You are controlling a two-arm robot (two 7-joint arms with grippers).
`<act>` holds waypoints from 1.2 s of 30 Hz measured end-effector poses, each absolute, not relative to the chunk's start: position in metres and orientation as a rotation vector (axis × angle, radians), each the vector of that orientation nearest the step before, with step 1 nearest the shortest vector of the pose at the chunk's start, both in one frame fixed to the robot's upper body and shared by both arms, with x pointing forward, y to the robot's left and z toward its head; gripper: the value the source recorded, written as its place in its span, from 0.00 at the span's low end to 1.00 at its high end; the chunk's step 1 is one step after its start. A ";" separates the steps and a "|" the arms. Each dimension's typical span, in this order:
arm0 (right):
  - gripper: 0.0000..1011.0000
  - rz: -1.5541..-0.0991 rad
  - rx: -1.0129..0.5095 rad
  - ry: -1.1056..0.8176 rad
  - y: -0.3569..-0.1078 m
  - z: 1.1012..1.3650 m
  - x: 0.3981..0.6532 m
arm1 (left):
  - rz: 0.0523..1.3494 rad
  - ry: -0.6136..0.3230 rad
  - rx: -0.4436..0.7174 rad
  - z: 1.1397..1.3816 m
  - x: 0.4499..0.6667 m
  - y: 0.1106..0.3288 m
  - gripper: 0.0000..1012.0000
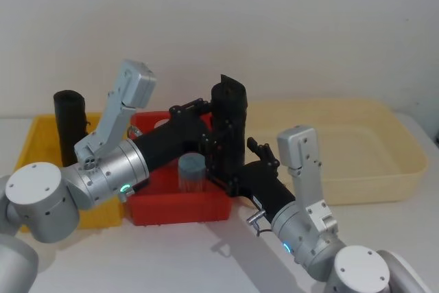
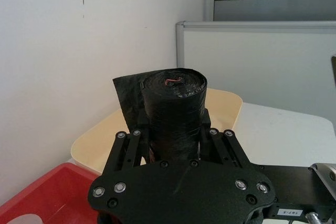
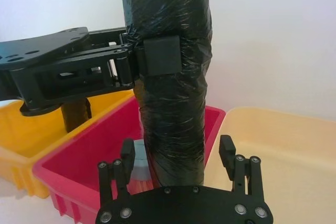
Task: Pick up the garbage bag with the one hand and transfer it to the other hand.
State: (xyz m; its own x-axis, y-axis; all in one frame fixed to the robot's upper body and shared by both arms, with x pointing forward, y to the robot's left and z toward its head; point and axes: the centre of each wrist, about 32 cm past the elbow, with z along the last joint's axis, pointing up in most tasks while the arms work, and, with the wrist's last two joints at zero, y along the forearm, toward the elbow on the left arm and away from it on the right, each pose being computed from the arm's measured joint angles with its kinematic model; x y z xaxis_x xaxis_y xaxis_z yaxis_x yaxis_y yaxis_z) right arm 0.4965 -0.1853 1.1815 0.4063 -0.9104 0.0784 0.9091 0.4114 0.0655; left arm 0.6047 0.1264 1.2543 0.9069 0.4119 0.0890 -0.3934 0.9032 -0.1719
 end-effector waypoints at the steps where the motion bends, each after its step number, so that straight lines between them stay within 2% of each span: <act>1: 0.98 -1.148 0.011 -0.107 -0.185 1.182 0.497 | 0.417 -0.124 -0.152 1.254 0.605 0.126 0.49; 12: 0.73 -1.139 0.003 -0.100 -0.185 1.186 0.498 | 0.417 -0.124 -0.152 1.254 0.605 0.126 0.49; 14: 0.63 -1.132 0.007 -0.100 -0.185 1.188 0.498 | 0.417 -0.124 -0.152 1.254 0.605 0.126 0.49; 16: 0.59 -1.125 0.012 -0.099 -0.185 1.190 0.497 | 0.417 -0.124 -0.152 1.254 0.605 0.126 0.49; 17: 0.54 -1.121 0.015 -0.098 -0.185 1.191 0.496 | 0.417 -0.124 -0.152 1.254 0.605 0.126 0.49; 22: 0.49 -1.108 0.027 -0.097 -0.185 1.194 0.494 | 0.417 -0.124 -0.154 1.254 0.605 0.126 0.49; 31: 0.49 -1.092 0.044 -0.096 -0.185 1.200 0.492 | 0.417 -0.125 -0.155 1.255 0.605 0.126 0.49; 36: 0.49 -1.082 0.058 -0.100 -0.185 1.204 0.490 | 0.417 -0.124 -0.151 1.254 0.605 0.126 0.65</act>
State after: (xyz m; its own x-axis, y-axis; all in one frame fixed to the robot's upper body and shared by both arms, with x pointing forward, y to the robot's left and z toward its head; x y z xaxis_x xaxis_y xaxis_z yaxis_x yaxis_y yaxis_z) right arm 0.4899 -0.1845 1.2042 0.4657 -0.8834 0.0526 0.8781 0.4687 0.0961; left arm 0.6046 0.1264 1.2541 0.9071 0.4115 0.0887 -0.3931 0.9034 -0.1713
